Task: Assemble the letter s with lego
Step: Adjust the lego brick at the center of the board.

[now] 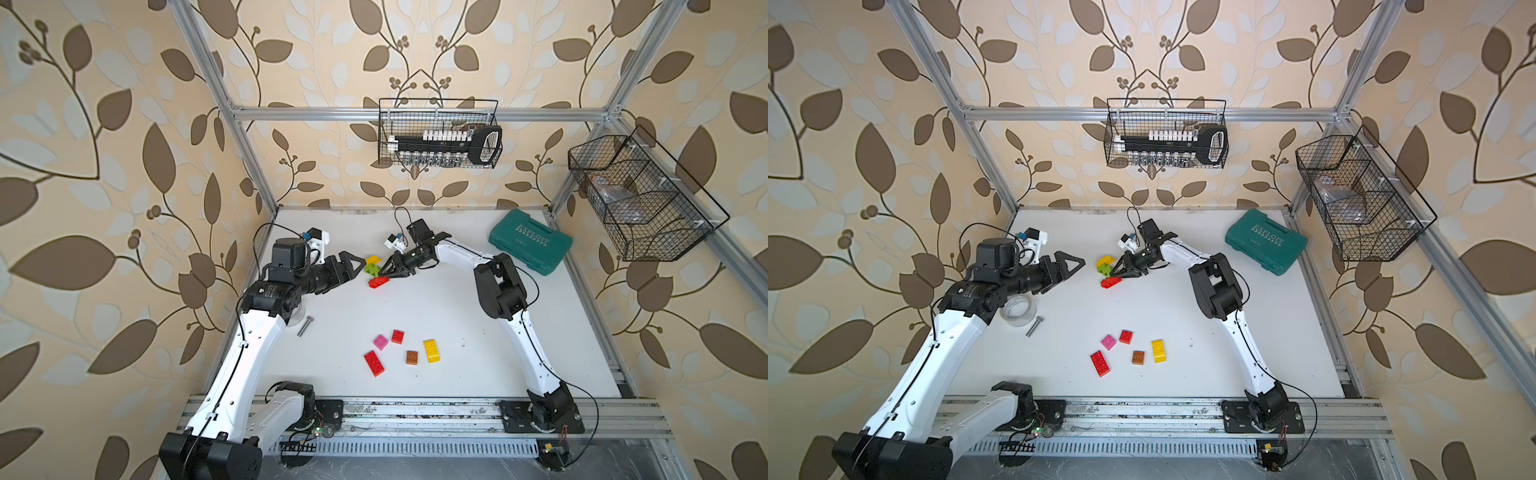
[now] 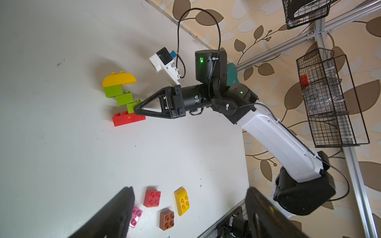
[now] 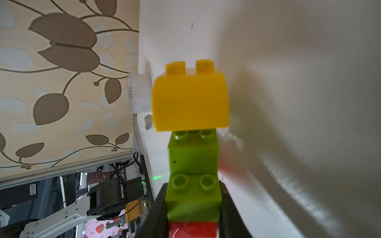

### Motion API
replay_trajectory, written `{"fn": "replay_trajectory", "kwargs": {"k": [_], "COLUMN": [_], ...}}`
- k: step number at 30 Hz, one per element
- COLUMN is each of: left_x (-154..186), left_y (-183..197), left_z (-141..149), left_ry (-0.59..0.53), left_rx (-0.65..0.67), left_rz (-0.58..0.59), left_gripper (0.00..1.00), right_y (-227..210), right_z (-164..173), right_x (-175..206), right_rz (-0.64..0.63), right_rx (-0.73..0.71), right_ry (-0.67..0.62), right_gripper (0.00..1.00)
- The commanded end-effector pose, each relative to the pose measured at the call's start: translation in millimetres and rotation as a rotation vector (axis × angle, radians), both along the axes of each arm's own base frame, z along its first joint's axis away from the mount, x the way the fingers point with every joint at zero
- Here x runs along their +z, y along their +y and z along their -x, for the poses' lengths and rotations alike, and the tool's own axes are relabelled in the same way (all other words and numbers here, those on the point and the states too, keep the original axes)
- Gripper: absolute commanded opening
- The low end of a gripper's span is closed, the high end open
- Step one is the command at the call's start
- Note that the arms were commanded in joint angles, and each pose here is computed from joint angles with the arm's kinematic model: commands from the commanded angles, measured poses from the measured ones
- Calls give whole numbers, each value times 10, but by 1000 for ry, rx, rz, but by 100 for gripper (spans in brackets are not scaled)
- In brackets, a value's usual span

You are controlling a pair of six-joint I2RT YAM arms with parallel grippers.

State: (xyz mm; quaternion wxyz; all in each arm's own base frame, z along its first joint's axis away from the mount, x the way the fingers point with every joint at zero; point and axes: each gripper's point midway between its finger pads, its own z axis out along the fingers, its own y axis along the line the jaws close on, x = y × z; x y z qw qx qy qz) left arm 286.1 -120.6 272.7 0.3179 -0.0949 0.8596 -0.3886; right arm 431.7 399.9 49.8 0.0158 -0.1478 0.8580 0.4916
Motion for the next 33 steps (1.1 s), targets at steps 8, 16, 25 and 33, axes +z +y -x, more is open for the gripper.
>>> {"fn": "replay_trajectory", "kwargs": {"k": [8,16,25,33], "left_x": [88,86,103,-90], "left_y": [58,66,90,112], "left_z": [-20,-17,27,126], "left_ry": [-37,-37,-36,31], "left_rx": [14,20,26,27], "left_rz": [-18,-19,-36,-66], "left_gripper": [87,87,88,82], "right_y": [1,-80,-405,-1143], "right_z": [-262,-247,-184,154], "right_x": [68,-10,157,913], "right_rz": [-44,-13,127,354], "right_rx": [-150,-183,-224,-269], "right_ry": [-24,-20,-98,-411], "right_gripper": [32,49,56,55]}}
